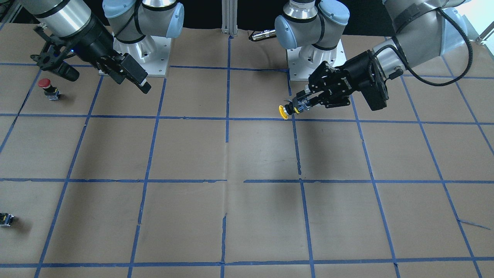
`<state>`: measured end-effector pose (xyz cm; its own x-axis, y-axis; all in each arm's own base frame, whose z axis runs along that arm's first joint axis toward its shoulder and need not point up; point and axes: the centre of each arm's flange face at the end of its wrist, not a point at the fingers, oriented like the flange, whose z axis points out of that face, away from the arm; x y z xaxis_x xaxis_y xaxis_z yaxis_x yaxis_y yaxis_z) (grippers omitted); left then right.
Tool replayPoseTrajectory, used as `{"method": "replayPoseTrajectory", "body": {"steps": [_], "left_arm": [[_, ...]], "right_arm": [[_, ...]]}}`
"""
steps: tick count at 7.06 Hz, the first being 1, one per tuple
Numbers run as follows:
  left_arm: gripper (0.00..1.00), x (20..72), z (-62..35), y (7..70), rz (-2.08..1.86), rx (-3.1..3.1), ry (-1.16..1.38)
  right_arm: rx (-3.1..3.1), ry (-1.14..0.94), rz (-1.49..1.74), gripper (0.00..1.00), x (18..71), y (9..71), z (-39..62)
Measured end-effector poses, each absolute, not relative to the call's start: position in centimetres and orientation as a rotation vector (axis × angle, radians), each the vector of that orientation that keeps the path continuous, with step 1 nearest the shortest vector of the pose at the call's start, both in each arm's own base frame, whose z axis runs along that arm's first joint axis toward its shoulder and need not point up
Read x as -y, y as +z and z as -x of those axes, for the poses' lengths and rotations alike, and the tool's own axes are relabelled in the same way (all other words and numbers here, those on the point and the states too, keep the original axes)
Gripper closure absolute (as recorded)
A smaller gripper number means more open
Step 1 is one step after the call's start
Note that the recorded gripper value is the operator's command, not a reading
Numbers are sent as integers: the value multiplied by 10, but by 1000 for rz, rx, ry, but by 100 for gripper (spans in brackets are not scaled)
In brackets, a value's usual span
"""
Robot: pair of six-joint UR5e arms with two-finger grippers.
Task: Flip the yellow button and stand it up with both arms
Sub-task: 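Lift the yellow button with the left gripper and carry it toward the table center, then hold the button up with the left gripper while the right gripper approaches its yellow cap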
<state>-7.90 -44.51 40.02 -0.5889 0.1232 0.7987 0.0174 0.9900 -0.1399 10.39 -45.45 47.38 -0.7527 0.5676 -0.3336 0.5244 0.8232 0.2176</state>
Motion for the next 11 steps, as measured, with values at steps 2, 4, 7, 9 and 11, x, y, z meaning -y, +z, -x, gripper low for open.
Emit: {"method": "replayPoseTrajectory", "body": {"steps": [2,4,7,9,11], "left_arm": [[92,434,141,430,-12,1997,84],[95,422,189,456,-54,1787,21],[98,417,222,479,-55,1535,-3],[98,423,225,476,-55,1509,-5],[98,424,226,474,-53,1507,-8]], "right_arm": [[-2333,194,-981,0,466,485,-83],[-2107,242,-1090,0,471,498,-73],[-1939,333,-1182,0,455,518,-83],[-1850,356,-1190,0,430,545,-98],[-1758,399,-1199,0,413,563,-110]]}}
